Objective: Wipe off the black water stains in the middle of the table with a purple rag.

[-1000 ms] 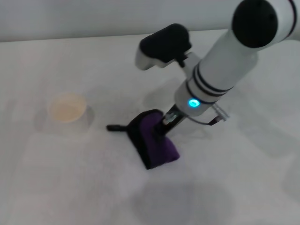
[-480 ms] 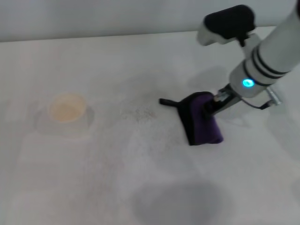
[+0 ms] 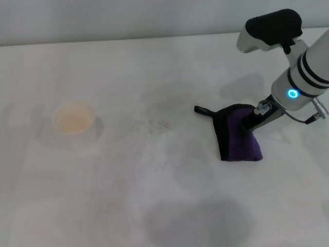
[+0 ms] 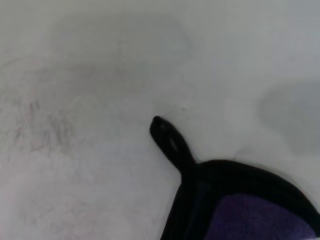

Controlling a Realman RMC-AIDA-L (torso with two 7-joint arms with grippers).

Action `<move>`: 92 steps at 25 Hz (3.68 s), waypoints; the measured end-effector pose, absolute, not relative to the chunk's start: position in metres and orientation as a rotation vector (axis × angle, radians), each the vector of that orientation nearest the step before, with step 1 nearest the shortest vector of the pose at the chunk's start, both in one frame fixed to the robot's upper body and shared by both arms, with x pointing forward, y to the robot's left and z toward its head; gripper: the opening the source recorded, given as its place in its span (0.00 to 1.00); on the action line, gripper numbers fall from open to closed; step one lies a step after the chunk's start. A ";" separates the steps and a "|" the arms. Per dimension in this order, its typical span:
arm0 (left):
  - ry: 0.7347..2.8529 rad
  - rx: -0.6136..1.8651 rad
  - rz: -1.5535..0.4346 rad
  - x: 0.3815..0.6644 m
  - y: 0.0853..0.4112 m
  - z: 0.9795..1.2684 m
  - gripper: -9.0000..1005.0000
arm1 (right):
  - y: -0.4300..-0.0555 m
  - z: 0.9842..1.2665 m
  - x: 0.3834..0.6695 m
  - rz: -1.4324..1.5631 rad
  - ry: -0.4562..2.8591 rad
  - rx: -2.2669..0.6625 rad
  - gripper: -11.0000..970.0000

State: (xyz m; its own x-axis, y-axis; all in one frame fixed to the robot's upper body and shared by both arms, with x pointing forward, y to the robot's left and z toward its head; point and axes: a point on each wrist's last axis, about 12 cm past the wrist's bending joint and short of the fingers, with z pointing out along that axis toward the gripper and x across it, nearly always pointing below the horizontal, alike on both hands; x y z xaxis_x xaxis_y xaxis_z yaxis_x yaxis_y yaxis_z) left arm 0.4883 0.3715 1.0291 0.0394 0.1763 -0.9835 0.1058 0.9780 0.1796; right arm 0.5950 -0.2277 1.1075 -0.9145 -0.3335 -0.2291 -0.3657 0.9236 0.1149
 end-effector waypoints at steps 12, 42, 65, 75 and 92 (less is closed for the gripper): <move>1.536 0.231 0.055 0.493 0.371 1.031 0.88 | -0.227 1.110 0.593 0.333 2.873 -0.550 0.11; 1.577 0.191 0.053 0.494 0.365 1.023 0.88 | -0.427 1.125 0.548 0.481 1.749 -0.152 0.42; 1.493 -0.103 0.022 0.475 0.362 1.014 0.88 | -0.444 1.045 0.466 -0.214 1.507 -0.004 0.46; 1.497 0.044 -0.059 0.473 0.345 1.013 0.88 | -0.447 1.041 0.467 -0.302 1.514 0.014 0.69; 1.449 0.068 -0.075 0.490 0.340 1.024 0.89 | -0.449 1.036 0.476 -0.344 1.572 0.057 0.90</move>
